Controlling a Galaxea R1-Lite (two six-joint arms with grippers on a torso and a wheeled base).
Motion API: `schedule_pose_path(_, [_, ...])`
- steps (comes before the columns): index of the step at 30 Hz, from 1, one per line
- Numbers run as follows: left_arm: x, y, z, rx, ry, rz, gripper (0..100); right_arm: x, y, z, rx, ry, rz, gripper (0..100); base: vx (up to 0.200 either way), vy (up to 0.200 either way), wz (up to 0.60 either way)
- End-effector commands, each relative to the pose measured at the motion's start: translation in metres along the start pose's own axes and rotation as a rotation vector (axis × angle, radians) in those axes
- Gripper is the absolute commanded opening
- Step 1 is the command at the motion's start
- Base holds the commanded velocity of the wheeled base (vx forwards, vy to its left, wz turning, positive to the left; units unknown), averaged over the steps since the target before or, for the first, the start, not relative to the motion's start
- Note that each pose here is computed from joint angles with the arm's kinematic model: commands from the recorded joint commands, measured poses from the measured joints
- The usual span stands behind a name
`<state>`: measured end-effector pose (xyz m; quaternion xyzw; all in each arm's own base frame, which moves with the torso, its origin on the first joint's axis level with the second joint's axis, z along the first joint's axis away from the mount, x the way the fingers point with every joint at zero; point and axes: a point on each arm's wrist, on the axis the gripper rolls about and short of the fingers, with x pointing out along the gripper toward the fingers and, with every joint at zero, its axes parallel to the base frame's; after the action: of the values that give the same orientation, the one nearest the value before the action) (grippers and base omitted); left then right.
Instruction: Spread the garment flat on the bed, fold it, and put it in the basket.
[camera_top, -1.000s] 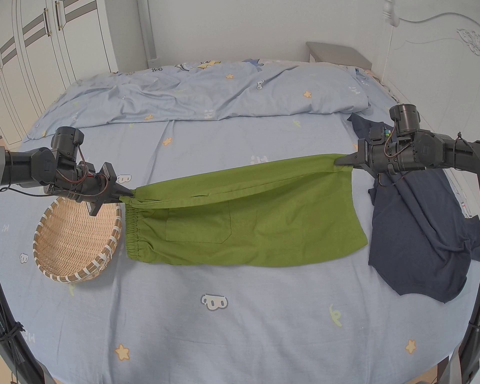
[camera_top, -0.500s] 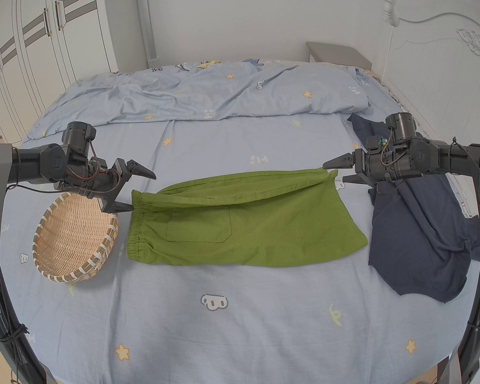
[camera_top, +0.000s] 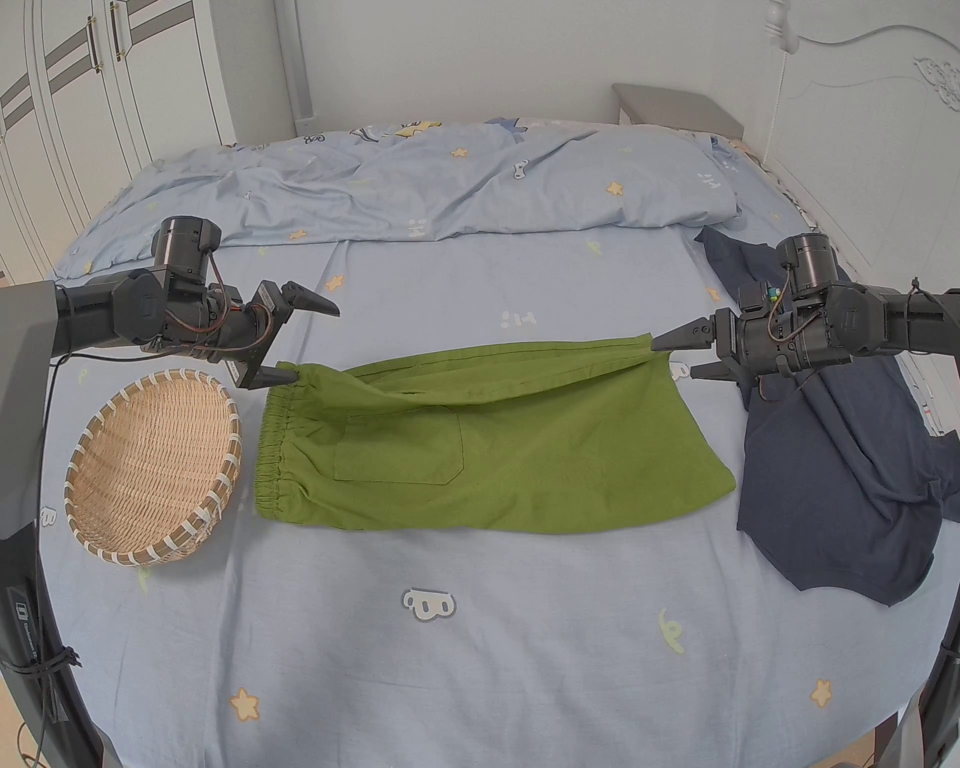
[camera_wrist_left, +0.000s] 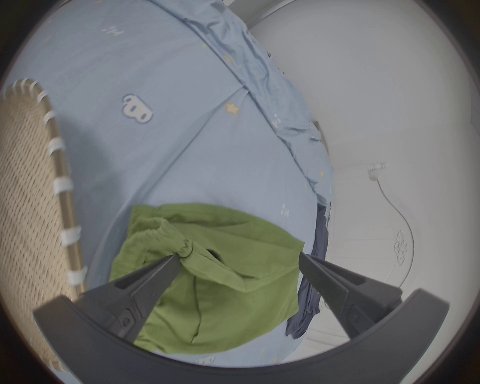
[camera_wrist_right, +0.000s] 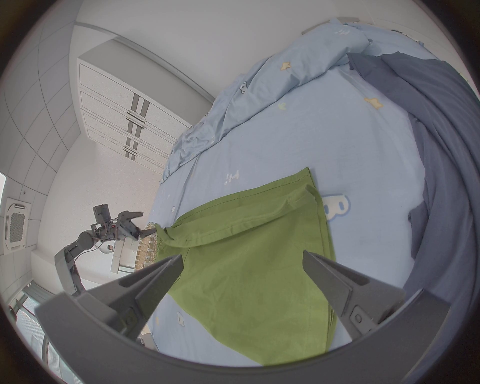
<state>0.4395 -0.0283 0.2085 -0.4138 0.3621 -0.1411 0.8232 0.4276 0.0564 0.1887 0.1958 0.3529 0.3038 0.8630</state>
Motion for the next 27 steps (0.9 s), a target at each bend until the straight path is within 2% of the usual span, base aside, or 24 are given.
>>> schedule_pose_path(1, [0.048,0.027,0.013,-0.092,0.008,0.020,100,-0.035,0.032,-0.007,-0.025,-0.019,0.017,100,0.000,0.000,0.00])
schedule_pose_path(2, [0.054,0.040,0.014,-0.141,0.007,0.051,100,-0.052,0.047,-0.016,-0.033,-0.020,0.026,100,0.000,0.000,0.00])
schedule_pose_path(5, [0.053,0.042,0.015,-0.148,0.000,0.060,100,-0.055,0.049,-0.018,-0.035,-0.022,0.028,100,0.000,0.000,0.00])
schedule_pose_path(6, [0.050,0.046,0.019,-0.160,-0.024,0.085,100,-0.065,0.053,-0.027,-0.040,-0.031,0.029,100,0.000,0.000,0.00])
schedule_pose_path(15, [0.047,0.052,0.023,-0.167,-0.064,0.119,100,-0.080,0.057,-0.056,-0.054,-0.048,0.036,100,0.000,0.000,0.00])
schedule_pose_path(21, [0.041,0.040,0.022,-0.156,-0.069,0.108,100,-0.094,0.065,-0.069,-0.068,-0.069,0.047,100,0.000,0.000,0.00])
schedule_pose_path(27, [0.008,0.009,0.019,-0.136,-0.071,0.090,100,-0.097,0.064,-0.074,-0.053,-0.074,0.057,100,0.000,0.000,0.00])
